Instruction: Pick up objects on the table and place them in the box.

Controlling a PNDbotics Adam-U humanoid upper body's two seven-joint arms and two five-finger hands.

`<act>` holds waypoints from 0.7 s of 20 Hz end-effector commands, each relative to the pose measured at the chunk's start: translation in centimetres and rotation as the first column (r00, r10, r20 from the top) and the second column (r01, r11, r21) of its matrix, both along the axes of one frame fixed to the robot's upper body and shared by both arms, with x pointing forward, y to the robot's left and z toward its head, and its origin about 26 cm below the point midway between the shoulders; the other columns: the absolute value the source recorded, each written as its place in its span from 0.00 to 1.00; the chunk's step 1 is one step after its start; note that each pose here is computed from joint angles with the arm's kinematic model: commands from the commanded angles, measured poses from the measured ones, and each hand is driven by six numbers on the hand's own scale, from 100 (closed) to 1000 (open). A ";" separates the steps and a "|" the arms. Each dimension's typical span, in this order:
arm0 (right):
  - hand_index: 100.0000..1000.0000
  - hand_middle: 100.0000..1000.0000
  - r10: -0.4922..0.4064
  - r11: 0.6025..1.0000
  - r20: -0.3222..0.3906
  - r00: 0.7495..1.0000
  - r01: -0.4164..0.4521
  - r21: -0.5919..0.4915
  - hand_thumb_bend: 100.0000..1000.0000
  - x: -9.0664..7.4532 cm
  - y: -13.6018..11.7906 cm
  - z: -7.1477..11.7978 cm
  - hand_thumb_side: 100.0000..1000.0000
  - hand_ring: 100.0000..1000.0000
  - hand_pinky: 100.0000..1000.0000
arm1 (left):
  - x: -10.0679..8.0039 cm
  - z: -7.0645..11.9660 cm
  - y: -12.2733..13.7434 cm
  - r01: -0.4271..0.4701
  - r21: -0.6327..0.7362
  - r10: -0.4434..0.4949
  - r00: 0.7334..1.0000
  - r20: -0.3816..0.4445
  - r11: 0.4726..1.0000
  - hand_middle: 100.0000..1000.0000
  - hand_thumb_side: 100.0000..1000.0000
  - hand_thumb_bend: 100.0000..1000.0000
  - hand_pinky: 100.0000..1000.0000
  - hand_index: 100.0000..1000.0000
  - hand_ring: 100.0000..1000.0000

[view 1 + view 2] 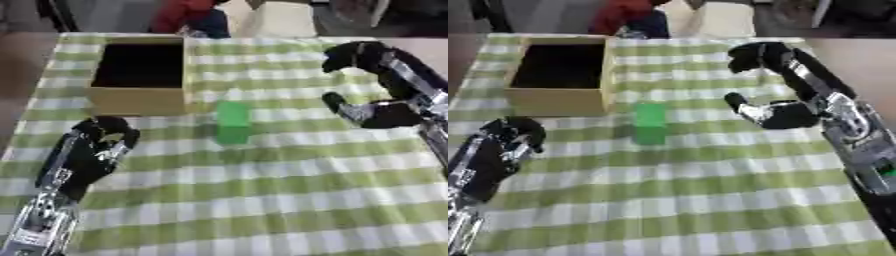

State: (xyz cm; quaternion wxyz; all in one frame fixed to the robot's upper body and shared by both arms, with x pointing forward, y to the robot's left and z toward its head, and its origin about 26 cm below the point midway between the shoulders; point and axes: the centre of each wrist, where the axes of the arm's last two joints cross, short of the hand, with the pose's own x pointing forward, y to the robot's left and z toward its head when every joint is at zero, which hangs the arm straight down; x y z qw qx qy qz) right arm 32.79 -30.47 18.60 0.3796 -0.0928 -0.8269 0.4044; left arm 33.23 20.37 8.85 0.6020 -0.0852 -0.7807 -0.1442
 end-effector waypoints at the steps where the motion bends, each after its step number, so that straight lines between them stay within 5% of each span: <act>1: 0.82 0.65 0.002 1.000 0.025 1.000 -0.001 -0.030 0.22 0.0 -0.4 1.3 0.15 0.70 0.77 | 0.0 0.8 0.3 -0.005 0.014 0.005 0.999 0.031 1.000 0.56 0.19 0.46 0.48 0.60 0.68; 14: 0.87 0.75 0.052 0.996 0.014 0.999 -0.051 -0.079 0.25 0.6 -0.1 2.0 0.15 0.82 0.84 | 0.0 0.8 0.3 -0.001 0.014 0.001 1.000 0.030 1.000 0.56 0.19 0.46 0.48 0.60 0.68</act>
